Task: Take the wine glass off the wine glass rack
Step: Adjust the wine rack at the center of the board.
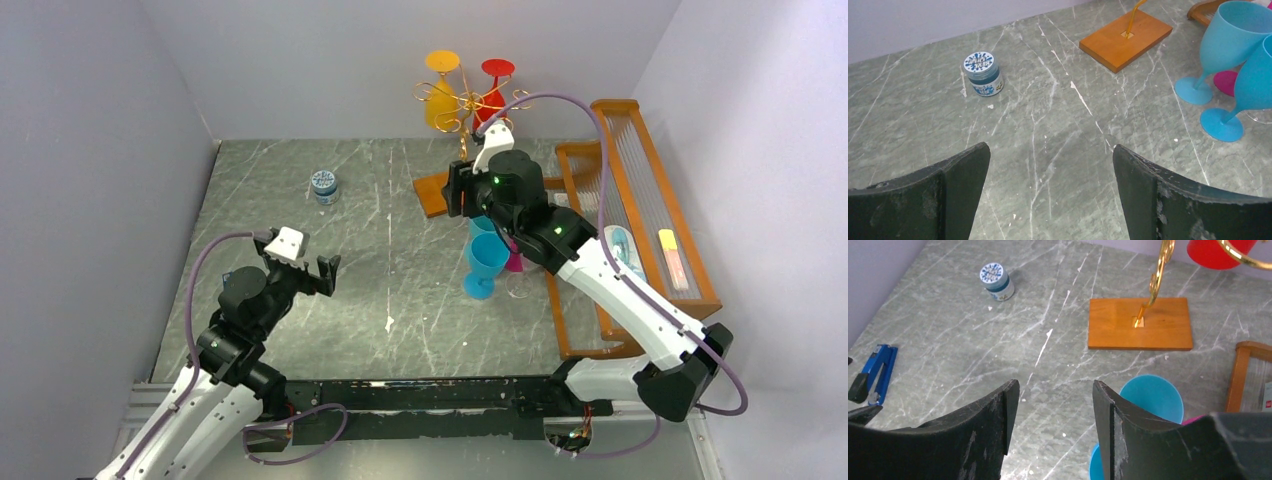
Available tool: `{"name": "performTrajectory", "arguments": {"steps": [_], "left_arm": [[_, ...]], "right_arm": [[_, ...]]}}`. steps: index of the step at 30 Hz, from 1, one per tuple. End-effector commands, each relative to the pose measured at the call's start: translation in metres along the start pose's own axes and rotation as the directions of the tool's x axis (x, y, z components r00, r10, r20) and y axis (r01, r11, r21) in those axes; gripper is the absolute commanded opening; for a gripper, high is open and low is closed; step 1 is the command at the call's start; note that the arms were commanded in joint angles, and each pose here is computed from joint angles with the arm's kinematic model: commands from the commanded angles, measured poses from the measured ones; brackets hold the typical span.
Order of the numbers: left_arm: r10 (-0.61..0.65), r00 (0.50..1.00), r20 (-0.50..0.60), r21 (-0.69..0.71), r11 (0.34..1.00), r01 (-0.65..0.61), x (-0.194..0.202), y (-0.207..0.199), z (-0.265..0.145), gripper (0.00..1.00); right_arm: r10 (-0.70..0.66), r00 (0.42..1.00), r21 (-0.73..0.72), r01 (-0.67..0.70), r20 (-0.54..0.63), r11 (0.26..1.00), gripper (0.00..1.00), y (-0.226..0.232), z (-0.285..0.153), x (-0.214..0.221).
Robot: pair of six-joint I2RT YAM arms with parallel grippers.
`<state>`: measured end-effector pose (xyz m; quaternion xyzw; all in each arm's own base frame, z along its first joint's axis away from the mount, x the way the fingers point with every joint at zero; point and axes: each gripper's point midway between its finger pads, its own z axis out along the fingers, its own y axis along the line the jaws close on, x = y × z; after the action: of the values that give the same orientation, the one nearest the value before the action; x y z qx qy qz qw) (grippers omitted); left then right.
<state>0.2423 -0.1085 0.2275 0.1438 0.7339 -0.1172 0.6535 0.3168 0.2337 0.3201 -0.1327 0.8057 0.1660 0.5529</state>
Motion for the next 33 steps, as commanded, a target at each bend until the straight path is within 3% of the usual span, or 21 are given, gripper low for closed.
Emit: {"name": "performTrajectory", "arguments": {"steps": [1,13,24,28,33], "left_arm": [[-0.029,0.999,0.013,-0.031,0.999,0.03,-0.013,0.005,-0.001,0.97],[-0.023,1.0,0.008,-0.036,0.999,0.024,-0.013,0.006,-0.001,0.97],[-0.019,1.0,0.007,-0.039,0.999,0.02,-0.013,0.007,-0.001,0.97],[-0.018,1.0,0.012,-0.04,0.999,0.018,-0.013,0.007,-0.002,0.97],[-0.013,1.0,0.008,-0.031,0.999,0.013,-0.012,0.005,0.0,0.97]], "right_arm": [[0.002,0.999,0.01,-0.002,0.054,1.0,0.6,0.002,0.0,-0.025],[0.028,0.995,0.078,-0.036,0.095,0.996,0.66,0.0,0.015,-0.06],[0.16,0.972,0.173,-0.19,0.175,0.966,0.67,-0.032,0.051,-0.115],[0.169,0.974,0.141,-0.19,0.151,0.972,0.66,-0.035,0.07,-0.12],[0.101,0.993,0.0,-0.101,0.057,0.995,0.62,-0.01,0.094,-0.107]]}}
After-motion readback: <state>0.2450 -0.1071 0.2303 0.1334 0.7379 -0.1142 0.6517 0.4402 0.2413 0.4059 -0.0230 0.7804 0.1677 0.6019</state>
